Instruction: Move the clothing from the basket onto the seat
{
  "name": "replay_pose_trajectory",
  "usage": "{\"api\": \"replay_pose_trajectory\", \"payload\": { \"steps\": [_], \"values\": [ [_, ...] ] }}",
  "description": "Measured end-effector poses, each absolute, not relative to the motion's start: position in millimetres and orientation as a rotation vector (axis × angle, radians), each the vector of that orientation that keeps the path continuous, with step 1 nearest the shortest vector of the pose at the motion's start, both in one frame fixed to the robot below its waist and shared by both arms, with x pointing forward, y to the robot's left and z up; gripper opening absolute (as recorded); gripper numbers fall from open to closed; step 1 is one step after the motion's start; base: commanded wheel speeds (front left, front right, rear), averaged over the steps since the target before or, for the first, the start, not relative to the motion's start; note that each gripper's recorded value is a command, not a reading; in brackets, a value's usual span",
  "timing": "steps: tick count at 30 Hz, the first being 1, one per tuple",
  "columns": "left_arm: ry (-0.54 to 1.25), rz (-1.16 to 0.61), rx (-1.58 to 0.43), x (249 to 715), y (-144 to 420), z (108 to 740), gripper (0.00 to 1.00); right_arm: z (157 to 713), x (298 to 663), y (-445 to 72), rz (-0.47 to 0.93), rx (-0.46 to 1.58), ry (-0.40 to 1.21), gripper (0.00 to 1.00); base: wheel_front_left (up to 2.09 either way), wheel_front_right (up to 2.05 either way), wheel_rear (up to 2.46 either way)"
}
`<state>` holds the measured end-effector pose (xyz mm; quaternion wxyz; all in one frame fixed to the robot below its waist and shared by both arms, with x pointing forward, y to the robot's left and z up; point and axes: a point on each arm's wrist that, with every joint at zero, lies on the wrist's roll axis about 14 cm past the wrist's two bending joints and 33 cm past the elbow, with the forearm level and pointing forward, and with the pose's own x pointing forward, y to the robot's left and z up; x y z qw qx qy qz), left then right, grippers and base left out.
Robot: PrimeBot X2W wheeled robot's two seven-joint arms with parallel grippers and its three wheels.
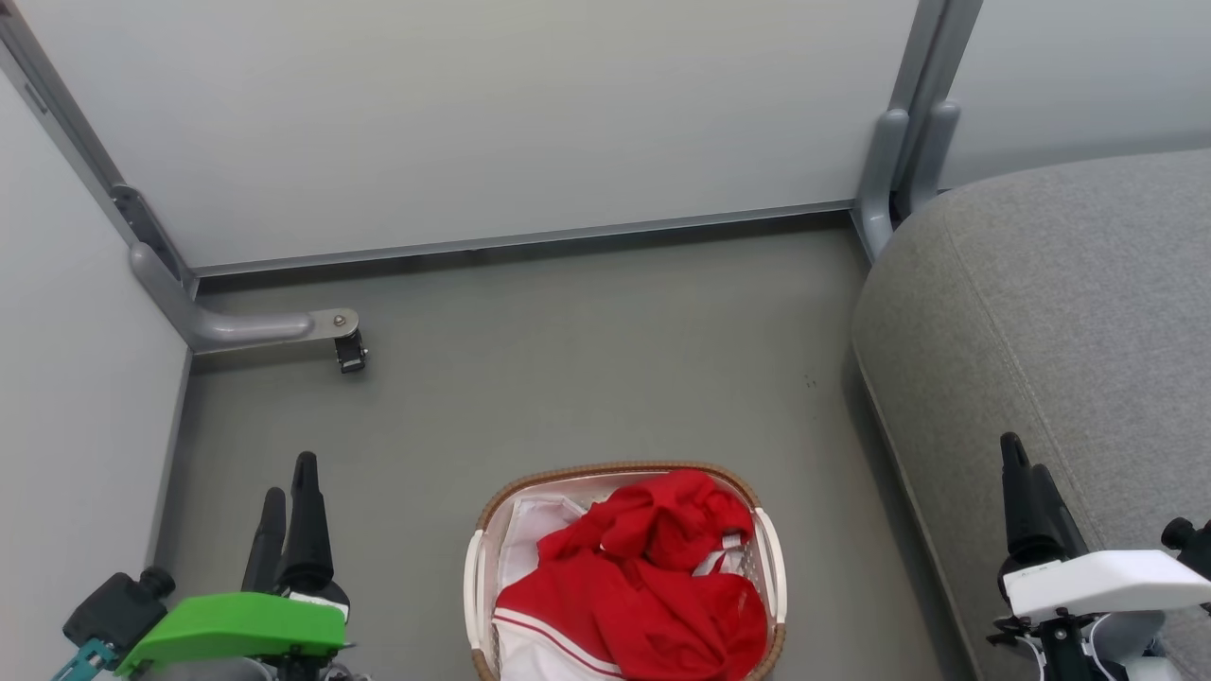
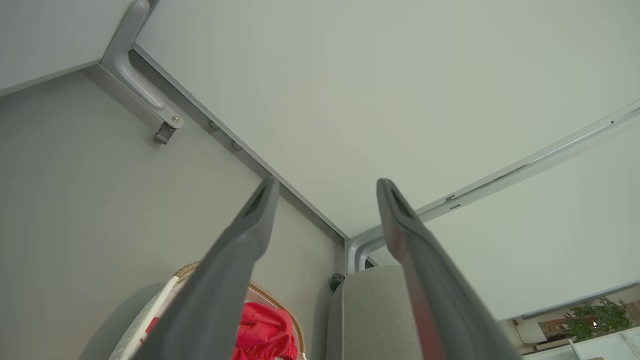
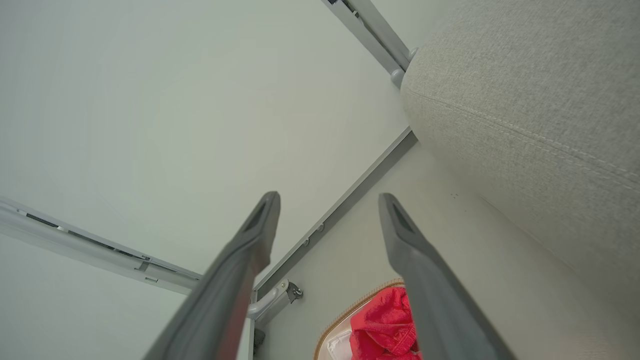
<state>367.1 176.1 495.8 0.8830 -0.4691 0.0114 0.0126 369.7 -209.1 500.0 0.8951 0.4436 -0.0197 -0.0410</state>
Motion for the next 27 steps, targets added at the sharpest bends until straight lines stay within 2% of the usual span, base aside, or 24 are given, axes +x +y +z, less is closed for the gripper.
{"api": "replay_pose_trajectory", "payload": {
  "steps": [27],
  "values": [
    [0.055,-0.006,-0.577,357.0,156.3,484.6,1.00,500.5,365.2,-182.1,0.017,0.458,-0.024,1.00,0.00,0.00,0.00]
  ]
}}
